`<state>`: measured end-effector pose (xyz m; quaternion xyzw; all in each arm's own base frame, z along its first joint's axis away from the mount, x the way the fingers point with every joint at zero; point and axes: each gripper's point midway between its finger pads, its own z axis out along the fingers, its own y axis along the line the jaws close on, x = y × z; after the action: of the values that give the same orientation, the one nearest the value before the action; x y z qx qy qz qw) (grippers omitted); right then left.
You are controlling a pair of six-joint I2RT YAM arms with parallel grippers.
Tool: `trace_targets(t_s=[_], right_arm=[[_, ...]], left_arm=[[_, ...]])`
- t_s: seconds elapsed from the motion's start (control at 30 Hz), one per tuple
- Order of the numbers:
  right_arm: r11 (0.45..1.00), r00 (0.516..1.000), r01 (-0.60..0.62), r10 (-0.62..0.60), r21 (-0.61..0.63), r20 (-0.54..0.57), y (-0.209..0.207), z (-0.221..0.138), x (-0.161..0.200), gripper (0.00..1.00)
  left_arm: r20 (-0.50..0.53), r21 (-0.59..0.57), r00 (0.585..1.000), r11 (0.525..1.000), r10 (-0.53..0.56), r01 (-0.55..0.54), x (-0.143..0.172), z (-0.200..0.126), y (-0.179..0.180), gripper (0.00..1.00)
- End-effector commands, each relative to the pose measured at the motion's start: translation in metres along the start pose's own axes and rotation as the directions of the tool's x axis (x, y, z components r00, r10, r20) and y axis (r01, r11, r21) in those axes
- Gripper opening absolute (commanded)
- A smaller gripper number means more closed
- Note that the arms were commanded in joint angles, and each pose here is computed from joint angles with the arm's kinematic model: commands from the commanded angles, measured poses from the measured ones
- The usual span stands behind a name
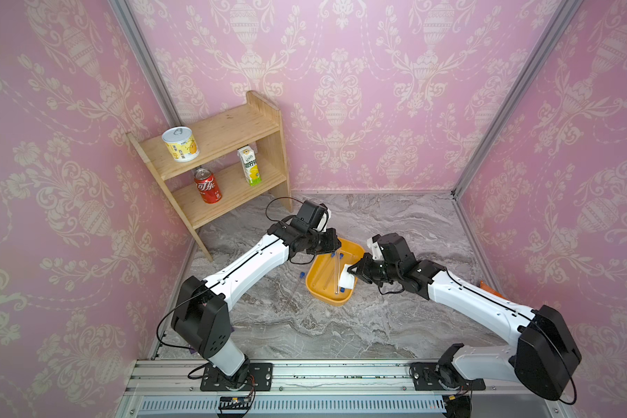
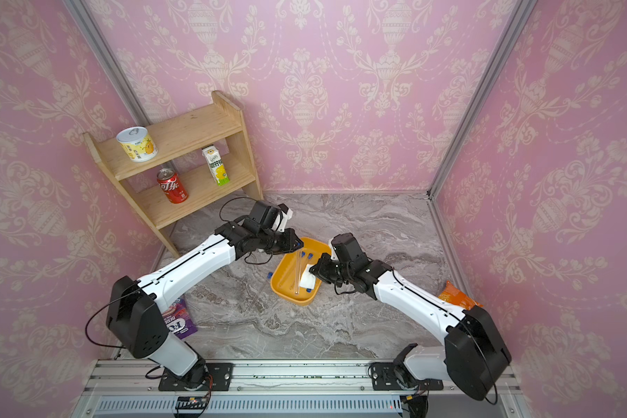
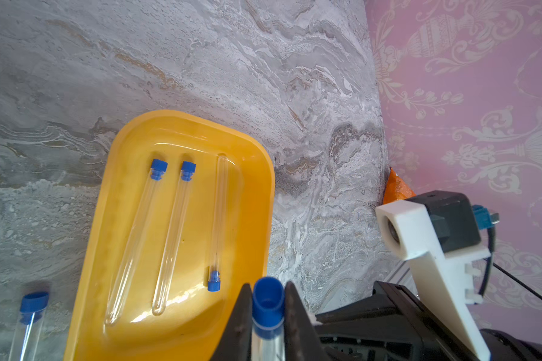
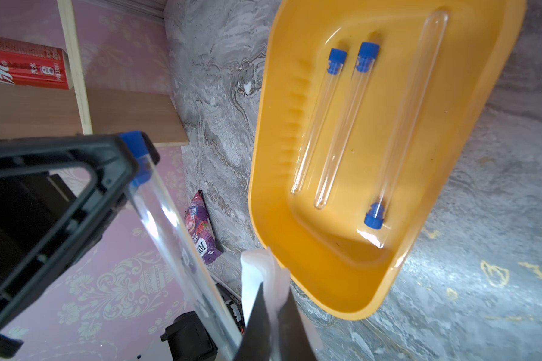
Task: Wipe the exteriors of test tubes
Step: Wipe the dirt from the test tube.
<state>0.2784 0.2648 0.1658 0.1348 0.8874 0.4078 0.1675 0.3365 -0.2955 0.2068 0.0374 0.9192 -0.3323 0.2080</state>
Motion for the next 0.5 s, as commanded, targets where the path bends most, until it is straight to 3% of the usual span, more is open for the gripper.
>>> trace_targets(t_s=[0.0, 0.47], right_arm=[[1.000, 0.999, -0.020, 0.021, -0.022, 0.029, 0.006, -0.001, -0.004, 0.00], [0.995, 0.996, -0.035, 0.042, -0.089, 0.074, 0.032, -0.012, -0.024, 0.00]], left_arm=[[0.024, 0.064, 1.000, 0.998, 0.005, -0.006, -0.005, -0.010, -0.021, 0.13], [0.011, 0.071, 1.000, 0.997, 0.001, -0.002, 0.002, -0.006, -0.022, 0.13]])
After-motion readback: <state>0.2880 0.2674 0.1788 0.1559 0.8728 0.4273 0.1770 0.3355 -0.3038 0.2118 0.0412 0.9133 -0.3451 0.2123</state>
